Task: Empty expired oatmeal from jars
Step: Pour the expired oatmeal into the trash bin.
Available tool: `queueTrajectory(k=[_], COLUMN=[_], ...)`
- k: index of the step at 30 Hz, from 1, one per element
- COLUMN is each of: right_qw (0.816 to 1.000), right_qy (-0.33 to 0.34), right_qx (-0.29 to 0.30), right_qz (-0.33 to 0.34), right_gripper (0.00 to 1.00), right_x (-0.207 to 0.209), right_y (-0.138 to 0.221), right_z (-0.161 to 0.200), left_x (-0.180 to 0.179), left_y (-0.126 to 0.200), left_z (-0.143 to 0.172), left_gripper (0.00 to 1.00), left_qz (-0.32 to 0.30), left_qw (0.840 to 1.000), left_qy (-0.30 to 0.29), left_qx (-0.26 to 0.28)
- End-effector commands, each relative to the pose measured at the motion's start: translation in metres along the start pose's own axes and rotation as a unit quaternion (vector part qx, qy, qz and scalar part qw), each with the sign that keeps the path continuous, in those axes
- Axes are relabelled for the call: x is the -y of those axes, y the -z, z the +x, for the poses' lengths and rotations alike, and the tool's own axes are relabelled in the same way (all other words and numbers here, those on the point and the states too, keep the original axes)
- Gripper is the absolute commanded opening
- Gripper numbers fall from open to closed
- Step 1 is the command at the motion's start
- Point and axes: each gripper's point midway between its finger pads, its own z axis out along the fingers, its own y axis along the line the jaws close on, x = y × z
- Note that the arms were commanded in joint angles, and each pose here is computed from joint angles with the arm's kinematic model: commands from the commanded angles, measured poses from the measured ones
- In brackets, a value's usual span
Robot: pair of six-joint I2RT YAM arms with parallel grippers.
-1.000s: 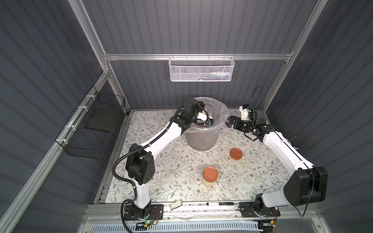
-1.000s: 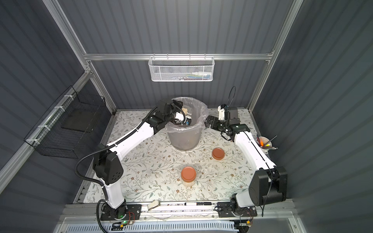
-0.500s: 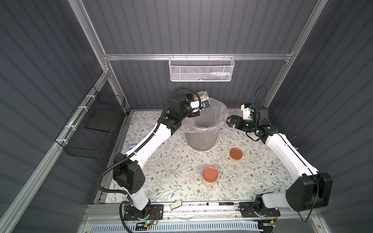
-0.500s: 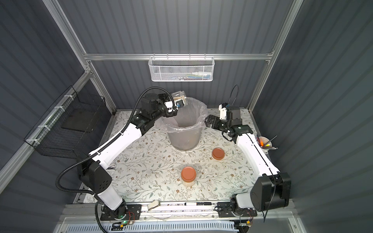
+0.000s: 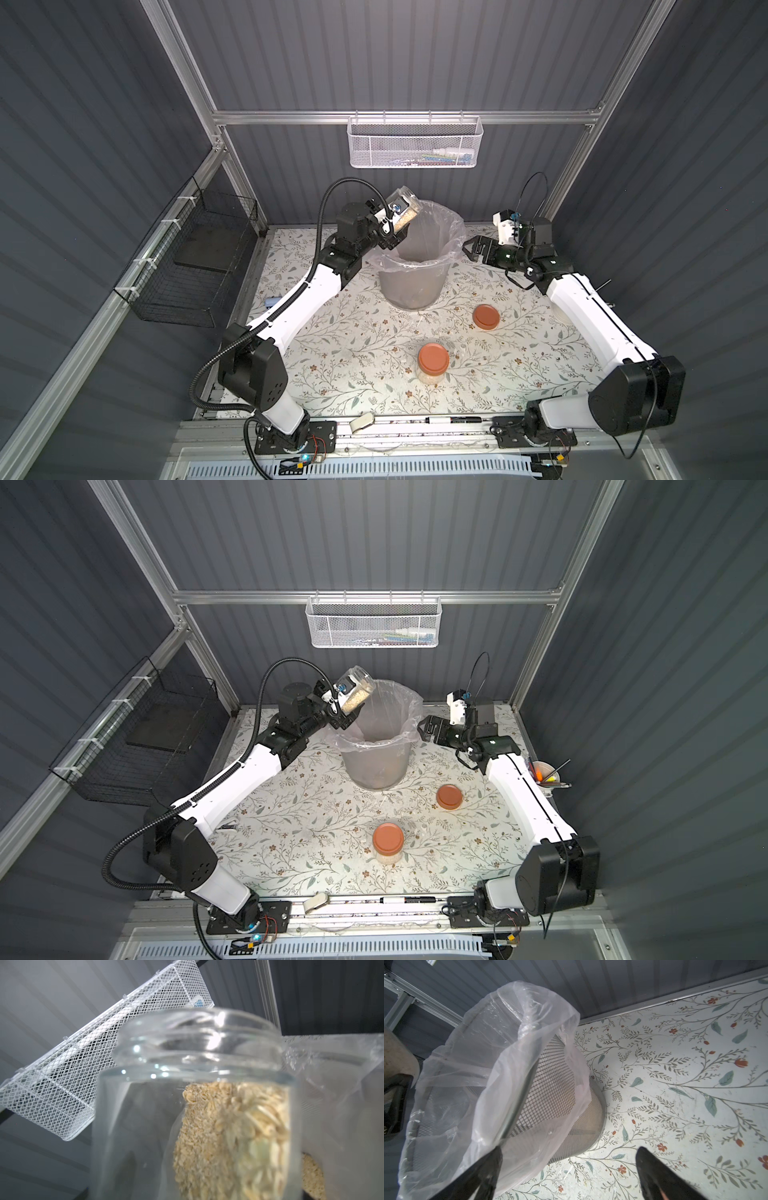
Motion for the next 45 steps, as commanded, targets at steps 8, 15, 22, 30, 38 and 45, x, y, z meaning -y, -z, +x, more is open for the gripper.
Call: queueTrajectory(k=[8, 15, 22, 30, 38, 45], right_qw=[0.999, 0.996, 0.982, 0.949, 0.941, 0.937], right_qy=[0.044, 0.060, 0.079, 0.091, 0.172, 0.184], right_qx=[0.025, 0.047, 0.093, 0.152, 0.190, 0.192], right_qz=[-0.014, -0.054, -0.147, -0.261, -0.223, -0.227], right_gripper=[0.99, 0.99, 0.99, 0.99, 0.99, 0.99], right_x=[-0.019, -0.035, -0.073, -0.118, -0.138, -0.160], right_y=[0.018, 0.026, 0.047, 0.077, 0.050, 0.056], right_z=[-0.017, -0.021, -0.028, -0.043, -0.049, -0.084], left_x=[-0.023, -0.039, -0.037, -0.036, -0.036, -0.013], left_y=[0.026, 0.035, 0.036, 0.038, 0.039, 0.044], left_z=[-0.094, -0.108, -0.101, -0.121, -0.135, -0.137], left_gripper=[0.00, 0.07, 0.08, 0.08, 0.07, 0.04], left_qz=[0.014, 0.011, 0.044, 0.110, 0.148, 0.187], left_qw=[0.965, 0.916, 0.860, 0.809, 0.780, 0.820], left_qy=[0.176, 0.309, 0.419, 0.482, 0.507, 0.451], left_qx=[0.195, 0.254, 0.288, 0.319, 0.336, 0.299])
